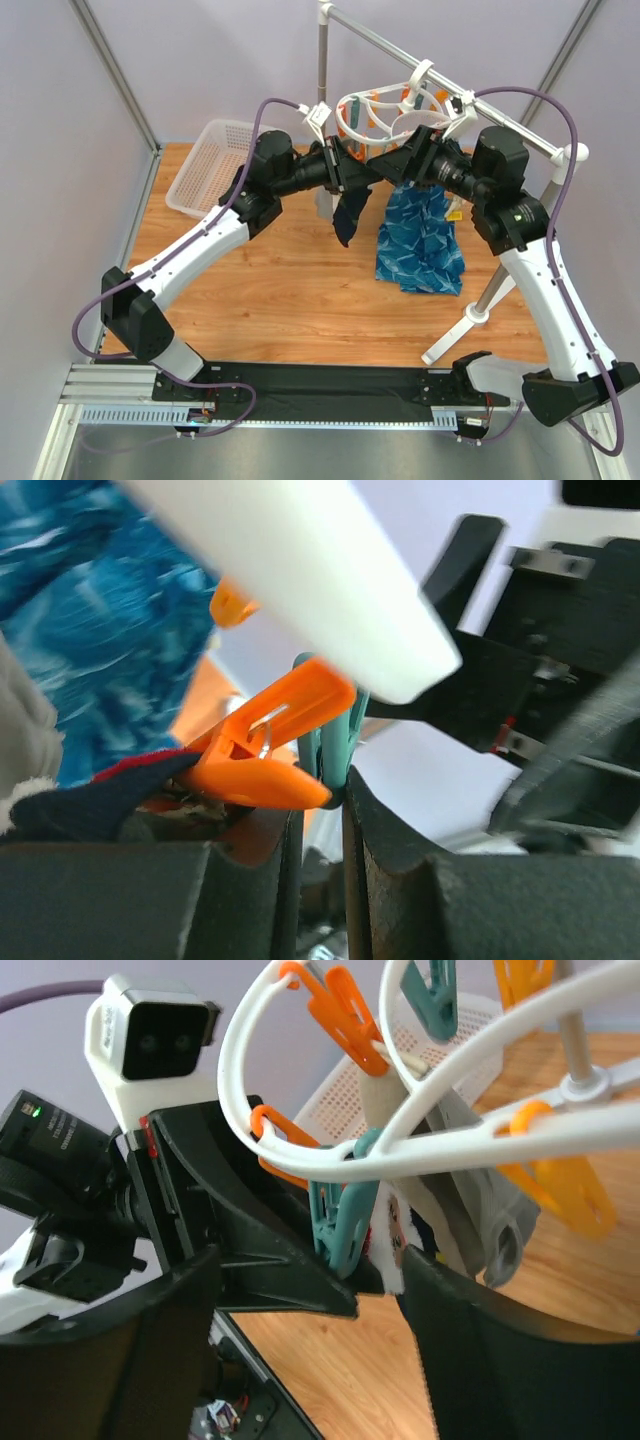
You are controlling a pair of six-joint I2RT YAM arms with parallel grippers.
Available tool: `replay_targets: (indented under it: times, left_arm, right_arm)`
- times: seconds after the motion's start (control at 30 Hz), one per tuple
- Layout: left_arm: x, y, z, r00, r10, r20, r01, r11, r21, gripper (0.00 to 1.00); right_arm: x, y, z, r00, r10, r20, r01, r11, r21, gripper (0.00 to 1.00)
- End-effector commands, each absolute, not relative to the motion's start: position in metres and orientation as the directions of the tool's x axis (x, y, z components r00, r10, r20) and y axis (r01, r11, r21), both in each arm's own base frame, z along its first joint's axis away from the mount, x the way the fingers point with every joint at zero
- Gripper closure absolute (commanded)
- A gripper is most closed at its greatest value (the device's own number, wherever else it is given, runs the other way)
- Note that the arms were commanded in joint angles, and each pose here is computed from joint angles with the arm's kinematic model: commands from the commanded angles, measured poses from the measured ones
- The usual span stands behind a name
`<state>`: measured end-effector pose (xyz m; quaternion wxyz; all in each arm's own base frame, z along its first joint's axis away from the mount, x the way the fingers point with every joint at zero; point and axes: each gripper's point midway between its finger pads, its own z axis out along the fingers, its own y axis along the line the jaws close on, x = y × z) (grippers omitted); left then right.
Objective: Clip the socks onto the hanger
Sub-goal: Open the clamp at the hanger.
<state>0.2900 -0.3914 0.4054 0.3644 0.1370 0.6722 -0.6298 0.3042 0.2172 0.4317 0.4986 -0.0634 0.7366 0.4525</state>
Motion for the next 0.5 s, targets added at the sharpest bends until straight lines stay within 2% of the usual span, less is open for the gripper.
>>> replay_targets:
  times: [0.0, 0.17, 0.3, 0.47]
  left_arm:
    - [0.293, -0.381, 0.408, -0.52, -0.241, -0.819, 0.725, 0.382, -0.573, 1.0]
    - [0.304, -0.375, 0.391, -0.398, -0.173, -0.901, 0.712, 0.561, -0.423, 1.0]
    - [0.305, -0.376, 0.38, -0.285, -0.092, -0.954, 0.697, 0.664, -0.272, 1.0]
    - [0.306, -0.375, 0.383, -0.136, 0.027, -0.99, 0.599, 0.799, -0.06, 1.0]
  right_arm:
    - [0.297, 0.198, 0.436, -0.486, 0.416, -0.769, -0.441, 0.643, 0.627, 0.22]
    - [0.29, 0.189, 0.433, -0.495, 0.463, -0.735, -0.378, 0.647, 0.662, 0.21]
    - [0.294, 0.184, 0.43, -0.485, 0.485, -0.727, -0.342, 0.66, 0.669, 0.26]
    - [0.296, 0.182, 0.435, -0.463, 0.434, -0.773, -0.34, 0.718, 0.607, 0.27]
